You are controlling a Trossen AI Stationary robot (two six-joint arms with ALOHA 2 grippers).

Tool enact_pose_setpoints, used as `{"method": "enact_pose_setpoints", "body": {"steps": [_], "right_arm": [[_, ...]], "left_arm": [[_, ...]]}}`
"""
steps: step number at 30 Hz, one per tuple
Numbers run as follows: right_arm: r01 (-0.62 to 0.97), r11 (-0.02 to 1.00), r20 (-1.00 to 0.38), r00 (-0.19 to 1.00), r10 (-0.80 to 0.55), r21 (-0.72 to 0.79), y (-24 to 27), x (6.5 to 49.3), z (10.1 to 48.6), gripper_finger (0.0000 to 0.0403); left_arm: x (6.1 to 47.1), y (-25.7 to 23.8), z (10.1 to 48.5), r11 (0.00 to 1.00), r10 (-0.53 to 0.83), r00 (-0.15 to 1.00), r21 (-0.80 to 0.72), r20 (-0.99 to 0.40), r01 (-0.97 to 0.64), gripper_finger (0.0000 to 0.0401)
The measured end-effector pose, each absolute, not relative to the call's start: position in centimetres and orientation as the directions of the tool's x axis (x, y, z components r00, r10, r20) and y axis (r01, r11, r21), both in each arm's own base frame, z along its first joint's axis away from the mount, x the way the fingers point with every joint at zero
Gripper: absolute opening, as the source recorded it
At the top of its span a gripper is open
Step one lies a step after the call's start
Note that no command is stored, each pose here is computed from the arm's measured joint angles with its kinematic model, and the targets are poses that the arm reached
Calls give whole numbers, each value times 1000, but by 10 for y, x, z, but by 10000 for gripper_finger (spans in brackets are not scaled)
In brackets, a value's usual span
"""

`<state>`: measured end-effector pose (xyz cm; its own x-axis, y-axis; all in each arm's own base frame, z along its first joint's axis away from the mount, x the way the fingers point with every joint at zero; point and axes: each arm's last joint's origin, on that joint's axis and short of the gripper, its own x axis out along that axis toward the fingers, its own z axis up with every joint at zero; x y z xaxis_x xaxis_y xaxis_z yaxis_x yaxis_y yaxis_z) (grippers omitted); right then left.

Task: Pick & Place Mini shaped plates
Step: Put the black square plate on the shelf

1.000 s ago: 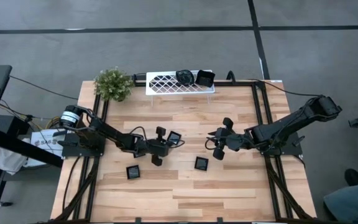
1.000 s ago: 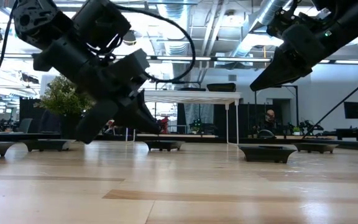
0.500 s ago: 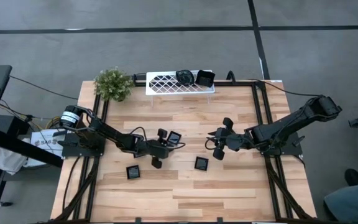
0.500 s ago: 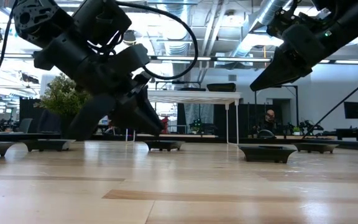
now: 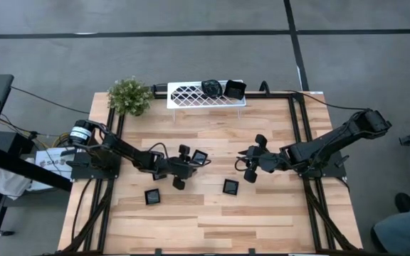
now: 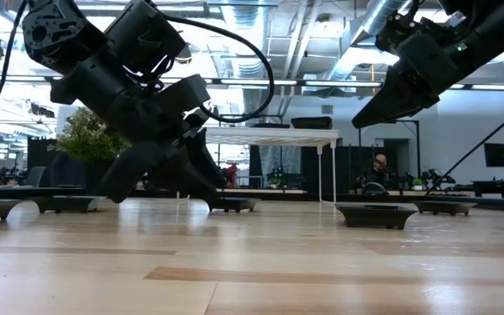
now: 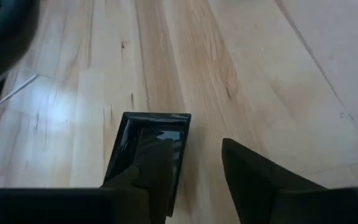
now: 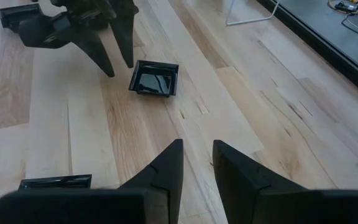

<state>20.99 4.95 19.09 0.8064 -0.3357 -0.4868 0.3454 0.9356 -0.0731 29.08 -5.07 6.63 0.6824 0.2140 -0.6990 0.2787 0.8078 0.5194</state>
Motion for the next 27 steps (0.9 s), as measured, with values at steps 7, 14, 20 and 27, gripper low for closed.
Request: {"method": "enact_pose_setpoints", "body": {"steps": [7,14,20,27], "right_arm": [[345,936,-487,806,-336,-73,49,210,191,82],[345,936,-487,807,-336,-73,49,210,191,82],[345,936,-487,807,-336,-73,49,210,191,82],[345,936,-487,806,-336,-73,49,210,191,82]], "left_arm": [[292,-46,66,820,200,679,500,-706,278,137],[291,-43,57,822,206,658,493,-724,286,135],[295,-36,46,826,216,661,495,-719,269,126],[295,-35,58,812,233,678,523,-697,259,115]]}}
